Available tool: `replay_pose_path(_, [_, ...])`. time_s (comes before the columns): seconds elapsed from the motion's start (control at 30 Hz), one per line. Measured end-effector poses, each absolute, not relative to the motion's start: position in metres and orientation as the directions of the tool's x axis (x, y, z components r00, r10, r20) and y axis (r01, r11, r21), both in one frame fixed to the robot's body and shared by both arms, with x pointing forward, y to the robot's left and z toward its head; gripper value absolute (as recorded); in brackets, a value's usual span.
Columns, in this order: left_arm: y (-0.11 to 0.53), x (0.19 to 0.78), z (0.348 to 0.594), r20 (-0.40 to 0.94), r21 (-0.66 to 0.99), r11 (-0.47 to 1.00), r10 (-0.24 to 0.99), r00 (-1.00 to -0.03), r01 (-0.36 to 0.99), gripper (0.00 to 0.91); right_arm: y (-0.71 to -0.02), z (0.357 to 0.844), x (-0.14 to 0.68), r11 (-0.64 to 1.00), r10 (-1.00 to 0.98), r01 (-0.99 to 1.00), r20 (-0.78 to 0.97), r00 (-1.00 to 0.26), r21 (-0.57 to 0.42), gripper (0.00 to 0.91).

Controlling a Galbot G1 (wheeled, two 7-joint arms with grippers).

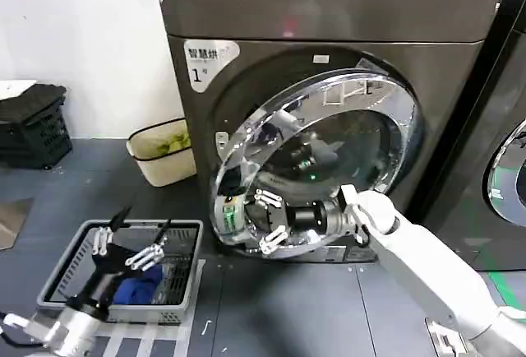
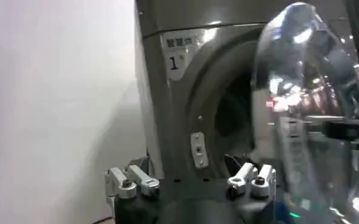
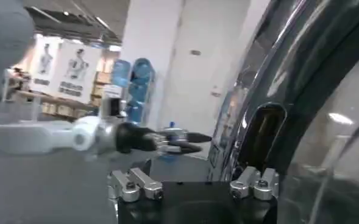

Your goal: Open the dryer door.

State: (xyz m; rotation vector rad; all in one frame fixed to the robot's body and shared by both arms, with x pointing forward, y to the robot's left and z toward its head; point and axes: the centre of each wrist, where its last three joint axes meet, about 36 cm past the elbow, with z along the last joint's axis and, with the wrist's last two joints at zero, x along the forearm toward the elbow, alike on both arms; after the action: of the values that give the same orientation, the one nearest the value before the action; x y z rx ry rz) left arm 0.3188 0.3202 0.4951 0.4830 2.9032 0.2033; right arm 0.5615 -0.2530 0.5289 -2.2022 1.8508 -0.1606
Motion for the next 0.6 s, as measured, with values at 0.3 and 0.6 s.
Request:
replay_pose_path(0.3, [0.333,0.356,0.505,-0.169,0.152,0.924,0.375,-0.911,0.352,0.907,-0.275,0.542,0.551,-0.223,-0.968,-0.928,-0.046,0.248,-0.299,0.907])
replay_pose_path(0.6, [0.343,0.401,0.518,-0.18,0.186,0.887,0.455,-0.872,0.424,0.907,-0.304,0.55,0.546,-0.211,-0.969,-0.909,-0.045,0.243,-0.36,0.907])
